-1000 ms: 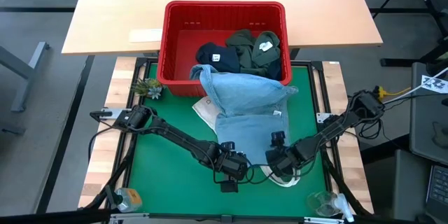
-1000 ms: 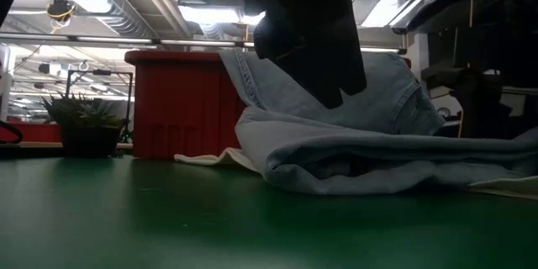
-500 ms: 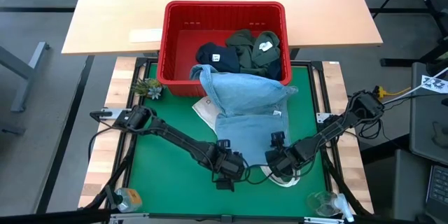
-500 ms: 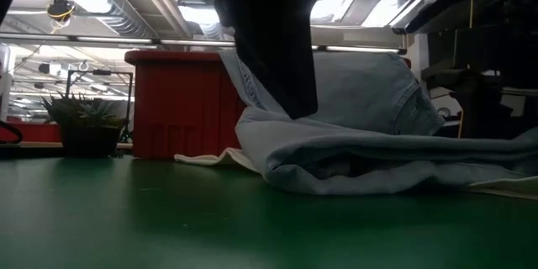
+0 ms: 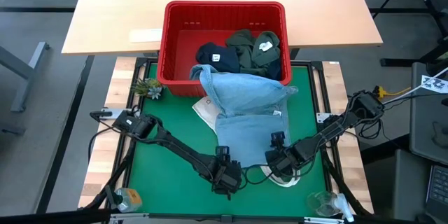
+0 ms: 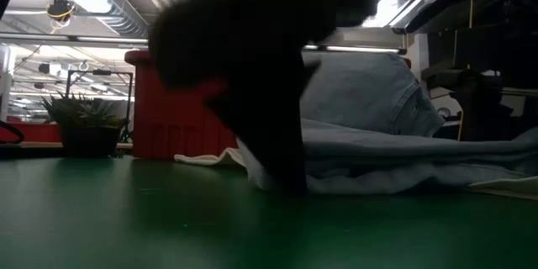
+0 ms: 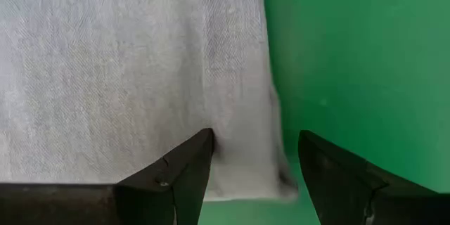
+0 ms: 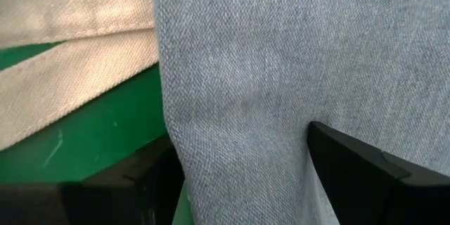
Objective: Fold laundry
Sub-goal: Fold the light blue pants
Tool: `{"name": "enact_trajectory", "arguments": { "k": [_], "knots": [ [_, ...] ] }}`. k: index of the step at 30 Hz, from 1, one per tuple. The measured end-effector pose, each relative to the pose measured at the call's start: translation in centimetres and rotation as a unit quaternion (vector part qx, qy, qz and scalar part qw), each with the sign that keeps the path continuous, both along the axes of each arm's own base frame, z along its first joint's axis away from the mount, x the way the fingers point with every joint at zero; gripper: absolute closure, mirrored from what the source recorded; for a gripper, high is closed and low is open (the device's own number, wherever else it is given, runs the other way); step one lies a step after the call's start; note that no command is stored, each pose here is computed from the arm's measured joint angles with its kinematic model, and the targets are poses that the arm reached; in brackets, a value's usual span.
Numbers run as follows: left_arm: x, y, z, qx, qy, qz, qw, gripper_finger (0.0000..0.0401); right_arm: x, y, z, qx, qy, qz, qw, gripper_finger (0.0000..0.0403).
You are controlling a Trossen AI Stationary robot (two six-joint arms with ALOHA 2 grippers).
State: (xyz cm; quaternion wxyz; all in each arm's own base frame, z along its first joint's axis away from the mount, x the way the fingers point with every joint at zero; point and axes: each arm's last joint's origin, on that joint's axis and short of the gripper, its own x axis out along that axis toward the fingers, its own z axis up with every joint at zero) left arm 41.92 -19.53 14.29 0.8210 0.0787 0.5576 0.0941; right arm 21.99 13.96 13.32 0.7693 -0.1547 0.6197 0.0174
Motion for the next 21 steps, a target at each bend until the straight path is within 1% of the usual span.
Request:
{"name": "enact_trajectory", "arguments": {
  "k": [3, 6, 8, 12, 17, 19, 21],
  "knots": [
    [0.2, 0.2, -0.4, 0.002, 0.004, 0.005, 1.0, 0.0195, 0.0, 0.0, 0.0, 0.0, 0.0, 0.0, 1.0, 0.0117],
    [0.3, 0.4, -0.5, 0.0, 0.006, 0.008, 1.0, 0.0209, 0.0, 0.0, 0.0, 0.002, 0.001, 0.0, 1.0, 0.0139],
    [0.3, 0.6, -0.5, 0.001, 0.007, 0.01, 1.0, 0.0231, 0.0, 0.0, 0.0, 0.003, 0.001, 0.0, 1.0, 0.0165],
    [0.3, 0.7, -0.4, 0.001, 0.008, 0.011, 1.0, 0.0294, 0.0, 0.0, 0.0, 0.0, 0.0, 0.0, 1.0, 0.0231],
    [0.7, 0.5, 0.7, -0.009, 0.0, 0.01, 1.0, 0.0371, 0.5, 0.3, 1.3, -0.01, 0.018, 0.0, 1.0, 0.031],
    [0.9, 0.4, 1.4, -0.009, -0.001, 0.01, 1.0, 0.0387, 0.9, 0.6, 2.3, -0.011, 0.023, 0.001, 1.0, 0.0338],
    [1.0, 0.4, 2.2, -0.006, 0.0, 0.008, 1.0, 0.0387, 1.2, 0.8, 3.3, -0.015, 0.027, 0.001, 1.0, 0.0362]
  ]
}}
